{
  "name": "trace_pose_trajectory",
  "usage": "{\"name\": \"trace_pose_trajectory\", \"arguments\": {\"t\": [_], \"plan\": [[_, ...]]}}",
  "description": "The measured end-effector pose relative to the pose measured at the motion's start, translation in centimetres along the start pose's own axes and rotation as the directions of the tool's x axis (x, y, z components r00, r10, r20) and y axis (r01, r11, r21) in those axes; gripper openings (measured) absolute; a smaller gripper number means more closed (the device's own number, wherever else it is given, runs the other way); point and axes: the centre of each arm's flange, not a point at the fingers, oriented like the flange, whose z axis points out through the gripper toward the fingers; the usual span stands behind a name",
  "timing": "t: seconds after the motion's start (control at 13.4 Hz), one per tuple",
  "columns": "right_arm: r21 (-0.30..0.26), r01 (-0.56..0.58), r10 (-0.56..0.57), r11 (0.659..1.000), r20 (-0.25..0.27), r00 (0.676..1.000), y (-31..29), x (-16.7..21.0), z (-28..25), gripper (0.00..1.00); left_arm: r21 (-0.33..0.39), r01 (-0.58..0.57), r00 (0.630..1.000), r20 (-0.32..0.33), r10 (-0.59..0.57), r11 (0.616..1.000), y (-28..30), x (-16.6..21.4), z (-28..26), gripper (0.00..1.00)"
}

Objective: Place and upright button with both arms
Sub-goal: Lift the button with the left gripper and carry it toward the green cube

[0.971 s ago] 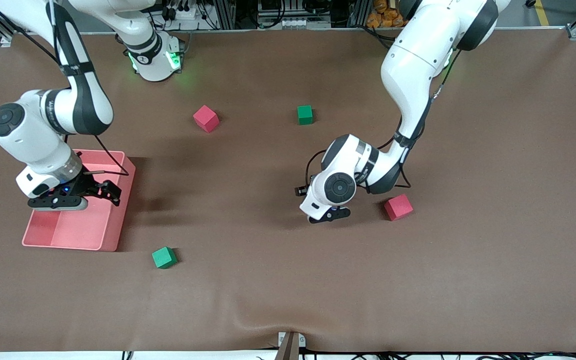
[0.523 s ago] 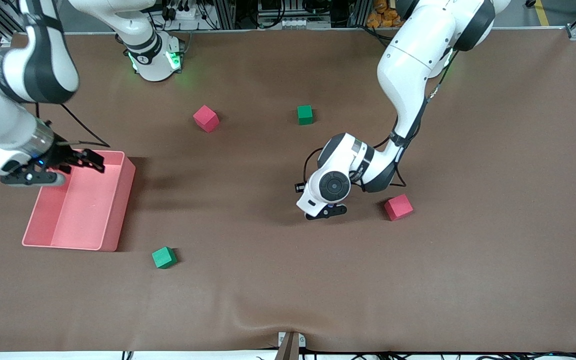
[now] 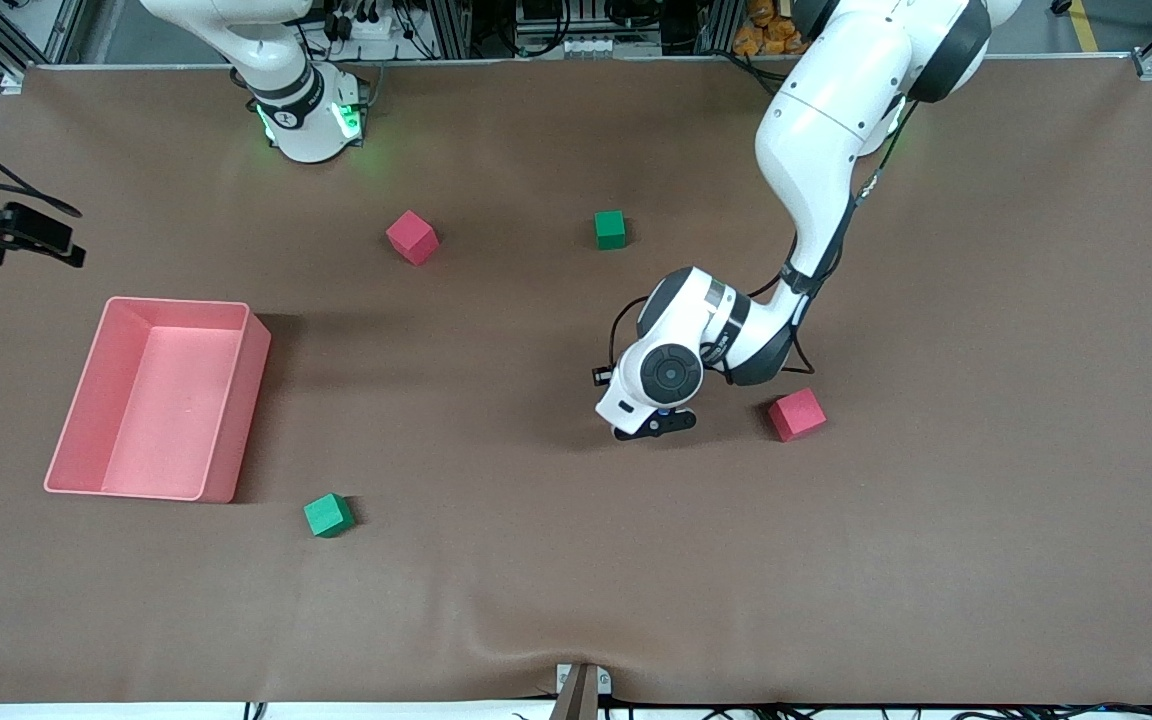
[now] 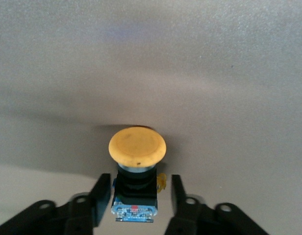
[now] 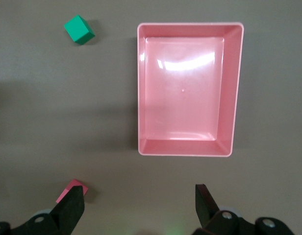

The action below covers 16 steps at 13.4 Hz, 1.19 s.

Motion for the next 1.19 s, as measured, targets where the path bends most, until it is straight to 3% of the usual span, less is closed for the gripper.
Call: {"name": "trace_pose_trajectory", "arguments": {"t": [0.3, 0.67, 0.97, 1.19], "plan": [[-0.009, 0.043, -0.044, 0.999, -0.032, 0.999, 2.3, 1.5, -1.0, 1.00, 0.000, 0.000, 1.000, 0.000, 0.000, 1.000, 0.0, 0.0, 0.0, 0.44], [-0.011, 0.046, -0.046, 0.999, -0.037, 0.998, 1.9, 1.3, -2.5, 1.00, 0.030, -0.015, 1.000, -0.014, 0.015, 0.999, 0.0, 0.0, -0.7, 0.44], [-0.009, -0.013, 0.013, 1.000, -0.036, 0.999, 2.0, 1.2, -2.8, 1.00, 0.031, 0.065, 0.995, -0.082, -0.062, 0.997, 1.3, -1.3, -3.6, 0.44], [-0.006, -0.019, 0.019, 1.000, -0.020, 1.000, 2.0, 0.8, -3.4, 1.00, 0.038, 0.118, 0.975, -0.193, -0.109, 0.992, 3.0, -3.8, -7.5, 0.44]]}}
